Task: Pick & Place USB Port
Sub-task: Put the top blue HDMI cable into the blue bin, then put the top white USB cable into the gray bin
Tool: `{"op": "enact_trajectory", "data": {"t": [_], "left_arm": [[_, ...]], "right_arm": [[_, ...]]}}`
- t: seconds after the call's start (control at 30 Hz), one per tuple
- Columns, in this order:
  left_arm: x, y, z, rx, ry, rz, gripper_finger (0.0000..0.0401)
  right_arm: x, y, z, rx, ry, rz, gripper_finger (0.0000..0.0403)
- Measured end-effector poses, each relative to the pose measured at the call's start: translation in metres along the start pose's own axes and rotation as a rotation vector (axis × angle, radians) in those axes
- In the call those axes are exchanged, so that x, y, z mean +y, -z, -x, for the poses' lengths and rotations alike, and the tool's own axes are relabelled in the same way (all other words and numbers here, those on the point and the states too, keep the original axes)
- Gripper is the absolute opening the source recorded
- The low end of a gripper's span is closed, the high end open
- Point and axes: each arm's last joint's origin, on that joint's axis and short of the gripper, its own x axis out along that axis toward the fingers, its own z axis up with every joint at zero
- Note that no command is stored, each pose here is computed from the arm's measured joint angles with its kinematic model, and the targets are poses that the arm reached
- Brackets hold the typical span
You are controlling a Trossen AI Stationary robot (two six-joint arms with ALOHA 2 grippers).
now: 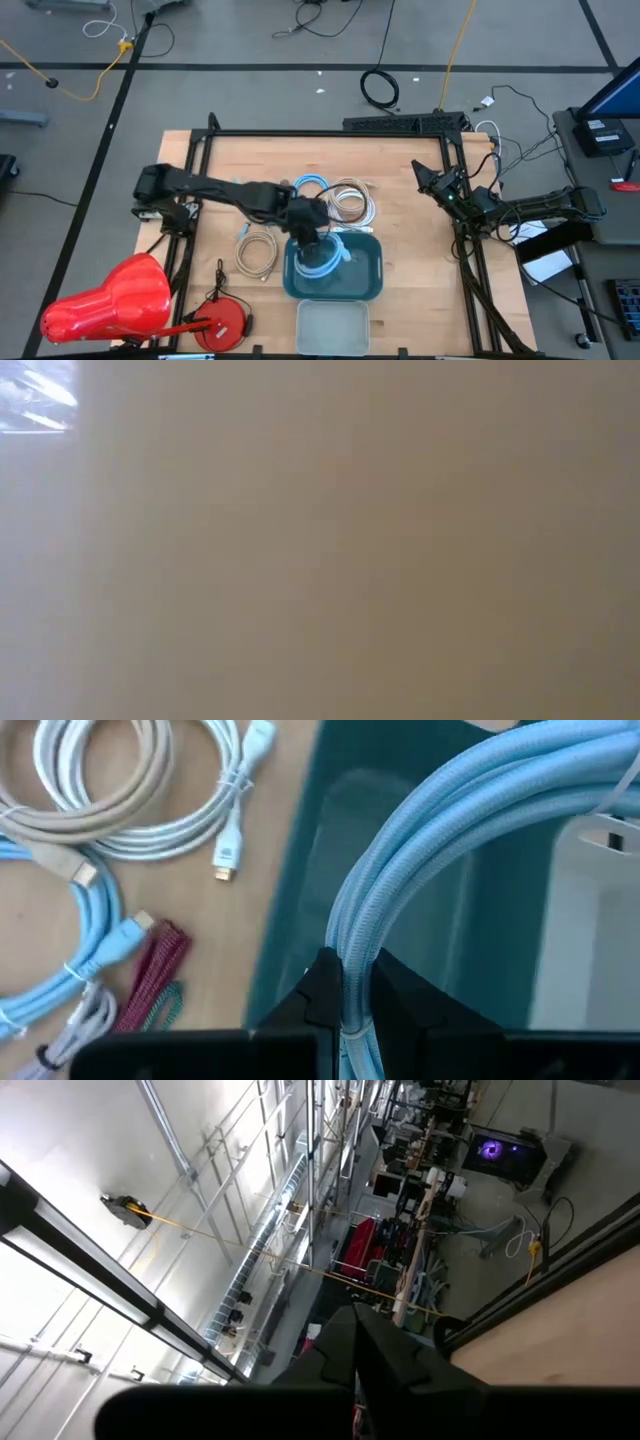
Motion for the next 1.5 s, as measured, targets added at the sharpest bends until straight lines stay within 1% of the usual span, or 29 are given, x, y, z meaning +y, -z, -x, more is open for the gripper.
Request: {"op": "enact_trajectory", "data": {"t": [0.1, 0.13, 0.3, 0.37, 0.43, 0.5, 0.6, 0.63, 0.7, 0.77, 0.83, 0.93, 1.0, 1.1, 1.2, 1.27, 1.37, 1.47, 1.5], "left_arm": [[0.004, -0.005, -0.002, -0.031, 0.004, -0.007, 0.0032], [0.005, -0.006, -0.007, -0.024, 0.003, -0.005, 0.0032], [0.0, 0.001, -0.041, 0.106, 0.092, 0.007, 0.0032], [-0.006, 0.004, -0.049, 0.132, 0.133, 0.01, 0.0032], [-0.012, 0.006, -0.052, 0.134, 0.139, 0.006, 0.0032], [-0.015, 0.006, -0.052, 0.104, 0.1, 0.001, 0.0032], [-0.014, 0.007, -0.047, 0.091, -0.004, 0.022, 0.0032], [-0.014, 0.008, -0.047, 0.094, -0.016, 0.031, 0.0032], [-0.015, 0.008, -0.047, 0.096, -0.004, 0.037, 0.0033], [-0.016, 0.007, -0.047, 0.095, 0.031, 0.049, 0.0056], [-0.018, 0.005, -0.047, 0.071, 0.045, 0.087, 0.0091], [-0.018, 0.003, -0.047, 0.059, 0.036, 0.157, 0.0132], [-0.016, 0.003, -0.047, 0.052, 0.02, 0.196, 0.0144], [-0.015, 0.002, -0.047, 0.043, 0.02, 0.246, 0.0144], [-0.018, -0.003, -0.044, -0.002, 0.051, 0.275, 0.0133], [-0.021, -0.009, -0.035, -0.067, 0.092, 0.288, 0.0124], [-0.026, -0.02, -0.011, -0.208, 0.157, 0.299, 0.0109], [-0.029, -0.031, 0.013, -0.34, 0.232, 0.302, 0.0095], [-0.028, -0.032, 0.023, -0.368, 0.241, 0.303, 0.0092]], "right_arm": [[0.0, 0.0, 0.0, 0.001, 0.002, 0.002, 0.0], [0.0, 0.0, 0.0, 0.002, 0.002, 0.002, 0.0], [-0.001, 0.001, 0.0, 0.005, 0.003, 0.005, 0.0], [-0.001, 0.001, 0.0, 0.006, 0.003, 0.005, 0.0], [-0.001, 0.001, 0.0, 0.008, 0.003, 0.006, 0.0], [-0.001, 0.001, 0.0, 0.009, 0.004, 0.003, 0.0], [-0.001, 0.001, 0.0, 0.011, 0.002, -0.001, 0.0], [-0.001, 0.001, 0.0, 0.012, 0.002, -0.008, 0.0], [-0.001, 0.001, 0.0, 0.013, 0.002, -0.03, 0.0], [-0.001, 0.001, 0.0, 0.018, -0.002, -0.046, 0.0], [0.0, 0.002, 0.0, 0.038, -0.011, -0.046, 0.0], [0.0, 0.003, 0.0, 0.075, -0.028, -0.049, 0.0], [0.001, 0.004, 0.0, 0.106, -0.042, -0.071, 0.0], [0.001, 0.005, 0.0, 0.155, -0.063, -0.095, 0.0], [0.002, 0.007, 0.0, 0.209, -0.088, -0.094, 0.0], [0.002, 0.008, 0.001, 0.24, -0.103, -0.088, 0.0], [0.004, 0.008, 0.001, 0.278, -0.137, -0.057, 0.0003], [0.007, 0.007, 0.001, 0.28, -0.171, -0.073, 0.0004], [0.009, 0.006, 0.001, 0.278, -0.188, -0.079, 0.0004]]}}
